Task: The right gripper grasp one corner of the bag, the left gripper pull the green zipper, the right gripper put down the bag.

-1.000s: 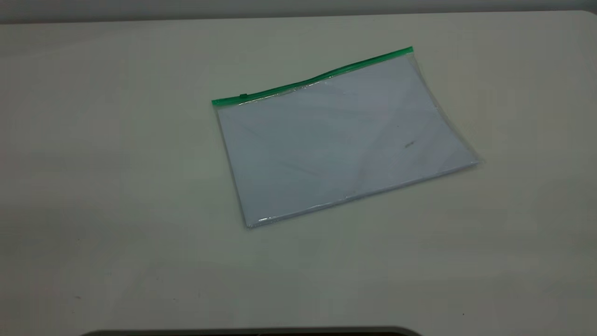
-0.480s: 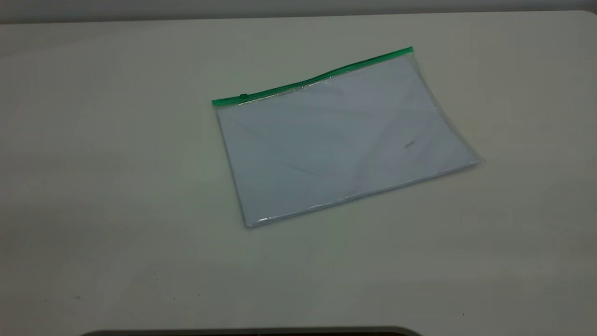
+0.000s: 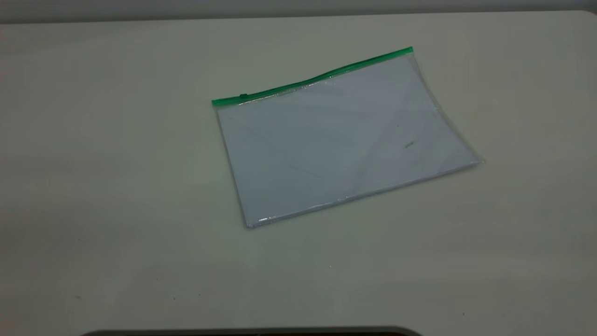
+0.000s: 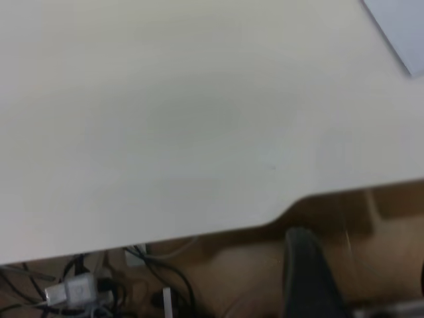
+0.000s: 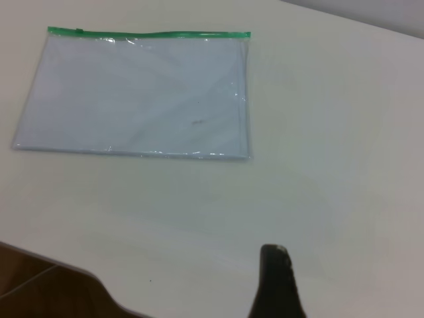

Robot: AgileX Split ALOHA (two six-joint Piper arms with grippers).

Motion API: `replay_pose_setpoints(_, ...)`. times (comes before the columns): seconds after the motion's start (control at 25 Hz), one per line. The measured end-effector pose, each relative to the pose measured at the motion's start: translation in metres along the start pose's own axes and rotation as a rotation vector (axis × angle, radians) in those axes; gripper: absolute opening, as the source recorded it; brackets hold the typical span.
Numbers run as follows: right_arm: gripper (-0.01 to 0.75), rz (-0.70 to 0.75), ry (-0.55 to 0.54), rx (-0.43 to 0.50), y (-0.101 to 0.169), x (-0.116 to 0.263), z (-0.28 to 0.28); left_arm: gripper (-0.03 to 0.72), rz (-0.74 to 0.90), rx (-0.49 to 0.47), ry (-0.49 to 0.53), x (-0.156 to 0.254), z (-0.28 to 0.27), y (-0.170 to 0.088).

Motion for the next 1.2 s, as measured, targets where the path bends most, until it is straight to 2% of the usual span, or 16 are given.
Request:
replay_pose_setpoints(0.2, 0.591, 0.0, 0.0, 0.001, 0.0, 0.0, 0.0, 0.466, -0.061, -0.088, -0.097, 0.001, -0.01, 0.007)
replay_pose_setpoints(0.52, 0.591, 0.0, 0.0, 0.001, 0.0, 0.0, 0.0, 0.466, -0.052, -0.135, -0.173, 0.004, -0.019, 0.012)
replay_pose_setpoints(1.08, 0.591, 0.0, 0.001, 0.001, 0.0, 0.0, 0.0, 0.466, -0.051, -0.138, -0.177, 0.005, -0.02, 0.012)
replay_pose_setpoints(1.2, 0.591, 0.015, 0.001, 0.026, -0.002, 0.0, 0.001, 0.466, -0.051, -0.138, -0.177, 0.005, -0.02, 0.012)
Point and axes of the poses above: a point on each arm's last joint axis where the gripper is mounted, z pointing out along that axis toward the gripper, y along the wrist's bending axis when the last joint is at zero, x = y × z, the point moved 10 cm from there along z, pointing out along that axis toward the gripper, and after that the axes turned 6 degrees about z, right-handed, at the moved point
